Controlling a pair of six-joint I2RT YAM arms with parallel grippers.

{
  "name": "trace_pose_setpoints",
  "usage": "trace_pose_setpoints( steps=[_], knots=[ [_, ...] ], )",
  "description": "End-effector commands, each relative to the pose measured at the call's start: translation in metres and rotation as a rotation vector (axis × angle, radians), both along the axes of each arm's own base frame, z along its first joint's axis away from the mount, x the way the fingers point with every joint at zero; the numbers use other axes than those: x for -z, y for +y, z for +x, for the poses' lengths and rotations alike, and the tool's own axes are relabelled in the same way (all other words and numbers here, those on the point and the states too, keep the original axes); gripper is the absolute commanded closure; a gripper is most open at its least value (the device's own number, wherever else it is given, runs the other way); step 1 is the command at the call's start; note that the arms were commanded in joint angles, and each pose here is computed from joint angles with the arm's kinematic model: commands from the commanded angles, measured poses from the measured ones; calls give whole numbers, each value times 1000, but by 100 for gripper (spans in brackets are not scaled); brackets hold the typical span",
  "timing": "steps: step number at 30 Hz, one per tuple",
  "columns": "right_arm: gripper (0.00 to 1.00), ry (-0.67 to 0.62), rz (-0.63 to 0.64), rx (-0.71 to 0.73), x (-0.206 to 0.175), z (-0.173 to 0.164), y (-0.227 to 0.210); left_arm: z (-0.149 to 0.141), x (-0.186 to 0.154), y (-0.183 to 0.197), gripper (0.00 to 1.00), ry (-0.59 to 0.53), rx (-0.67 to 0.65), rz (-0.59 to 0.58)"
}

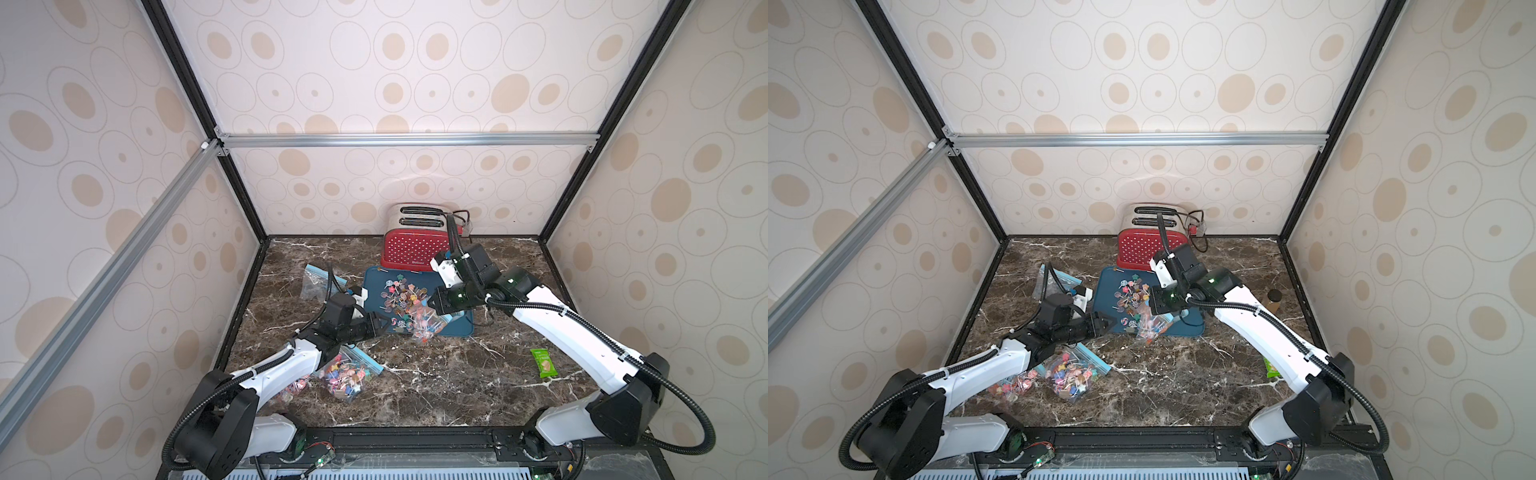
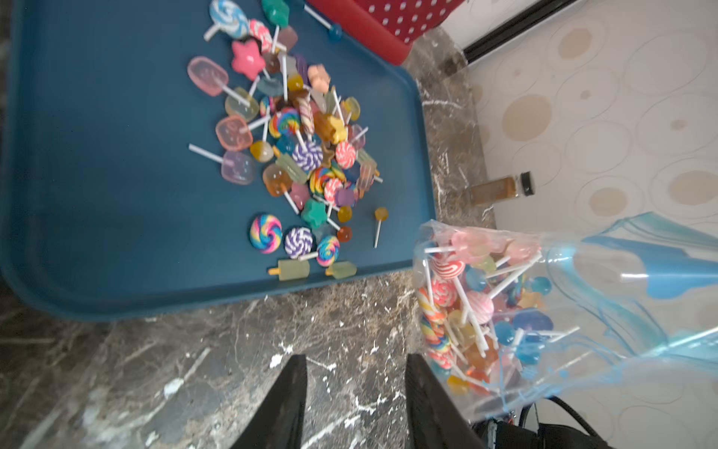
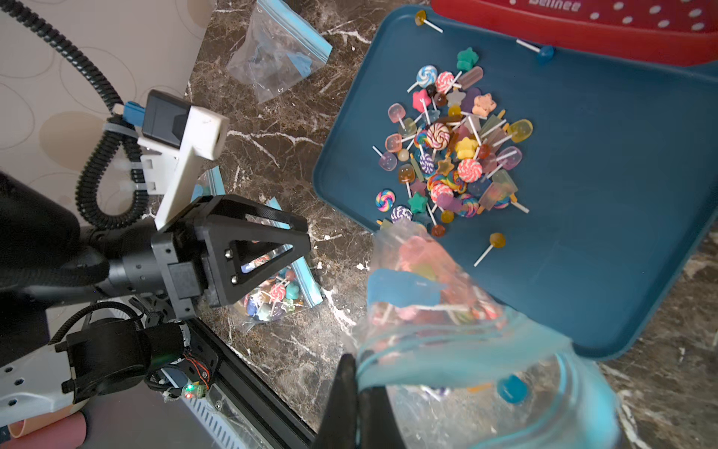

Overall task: Pour candies out of the ziploc bag
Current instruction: 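Pick up the ziploc bag from the center of the board, then pour the candies out of the ziploc bag onto the tray.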

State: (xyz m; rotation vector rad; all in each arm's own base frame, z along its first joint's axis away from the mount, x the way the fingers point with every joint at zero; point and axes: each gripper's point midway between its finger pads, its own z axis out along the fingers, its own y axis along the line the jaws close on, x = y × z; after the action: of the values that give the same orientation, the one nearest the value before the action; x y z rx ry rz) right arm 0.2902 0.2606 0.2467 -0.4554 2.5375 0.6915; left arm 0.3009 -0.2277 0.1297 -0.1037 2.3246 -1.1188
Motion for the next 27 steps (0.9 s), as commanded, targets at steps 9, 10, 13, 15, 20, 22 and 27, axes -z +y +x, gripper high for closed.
trace_pose_setpoints(
  steps=[9, 10, 13, 15, 20, 22, 27],
  knots=[
    [100, -5, 4, -51, -4, 13, -6, 24, -29, -20, 54, -63, 64, -80],
    [100, 2, 17, -61, -2, 10, -4, 22, -29, -19, 54, -61, 65, -71],
    [100, 49, 69, -68, 6, 2, 3, 17, -32, -12, 54, -62, 55, -35],
    [100, 89, 112, -70, 14, -7, 8, 11, -33, -5, 54, -58, 41, 0],
    [100, 134, 139, -74, 40, -29, 22, -7, -34, 16, 53, -44, 9, 79],
    [100, 143, 146, -70, 48, -38, 25, -15, -32, 22, 52, -26, 2, 106],
    [100, 163, 152, -55, 62, -56, 26, -38, -23, 26, 52, 30, 23, 145]
  ],
)
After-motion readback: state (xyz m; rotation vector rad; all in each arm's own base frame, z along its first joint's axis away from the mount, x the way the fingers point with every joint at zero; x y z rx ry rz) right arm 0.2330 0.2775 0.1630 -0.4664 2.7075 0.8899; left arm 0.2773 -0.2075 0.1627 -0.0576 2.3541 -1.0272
